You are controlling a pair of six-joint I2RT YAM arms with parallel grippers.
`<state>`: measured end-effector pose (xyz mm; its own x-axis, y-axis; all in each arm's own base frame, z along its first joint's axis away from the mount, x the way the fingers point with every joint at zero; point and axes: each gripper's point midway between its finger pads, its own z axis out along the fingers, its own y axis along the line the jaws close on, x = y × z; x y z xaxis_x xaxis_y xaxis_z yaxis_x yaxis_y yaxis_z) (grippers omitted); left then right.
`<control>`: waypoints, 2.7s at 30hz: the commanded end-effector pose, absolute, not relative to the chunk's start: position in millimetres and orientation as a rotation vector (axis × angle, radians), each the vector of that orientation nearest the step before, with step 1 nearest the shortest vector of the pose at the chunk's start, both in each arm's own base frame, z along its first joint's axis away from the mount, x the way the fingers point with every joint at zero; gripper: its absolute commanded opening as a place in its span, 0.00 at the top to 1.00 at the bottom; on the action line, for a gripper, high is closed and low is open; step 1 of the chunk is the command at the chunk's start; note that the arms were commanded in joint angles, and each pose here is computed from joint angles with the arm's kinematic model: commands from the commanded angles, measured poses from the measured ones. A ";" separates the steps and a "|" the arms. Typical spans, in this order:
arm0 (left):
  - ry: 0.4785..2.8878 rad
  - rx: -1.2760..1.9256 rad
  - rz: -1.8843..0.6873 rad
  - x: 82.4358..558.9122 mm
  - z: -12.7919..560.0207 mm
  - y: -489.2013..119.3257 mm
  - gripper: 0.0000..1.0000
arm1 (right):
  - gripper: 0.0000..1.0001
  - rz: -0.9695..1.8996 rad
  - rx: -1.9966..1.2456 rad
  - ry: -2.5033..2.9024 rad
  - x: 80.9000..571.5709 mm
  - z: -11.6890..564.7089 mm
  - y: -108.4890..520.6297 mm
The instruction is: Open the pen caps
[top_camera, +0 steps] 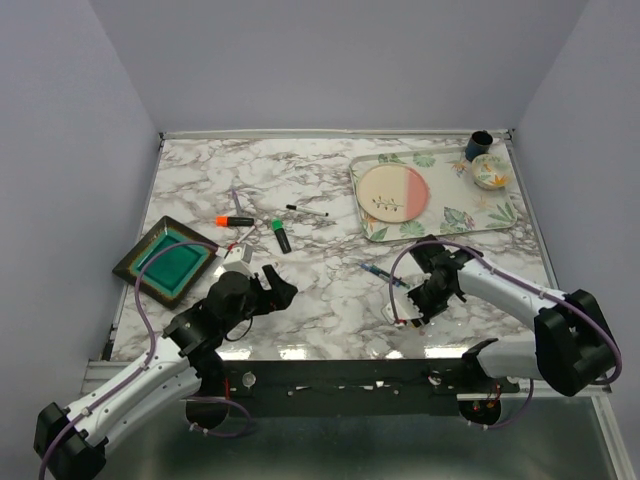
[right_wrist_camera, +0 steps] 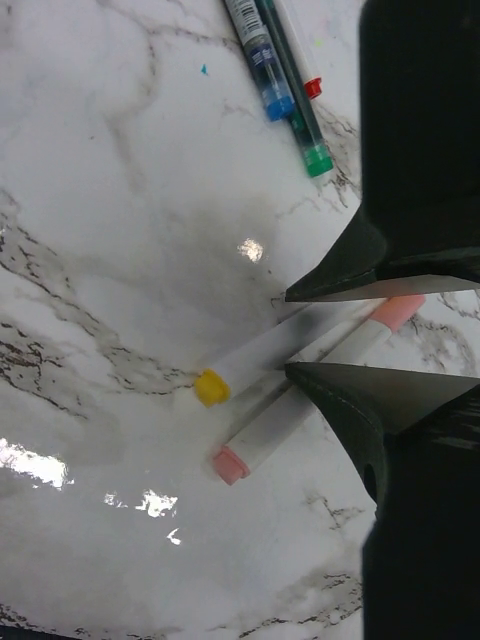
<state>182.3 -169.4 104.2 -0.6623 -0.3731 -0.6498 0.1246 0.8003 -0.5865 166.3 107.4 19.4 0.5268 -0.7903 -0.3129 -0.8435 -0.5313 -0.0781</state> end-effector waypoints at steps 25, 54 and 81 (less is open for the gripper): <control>1.869 0.032 -1.269 169.5 192.0 -228.5 0.03 | 0.99 0.284 -2.043 1.279 217.3 117.2 173.5; 1.952 0.207 -1.197 251.5 214.9 -428.5 0.25 | 0.99 1.352 0.259 1.908 304.6 244.0 127.7; 2.066 0.333 -1.144 259.6 197.6 -472.8 0.99 | 0.99 1.292 0.237 1.915 306.5 231.0 123.7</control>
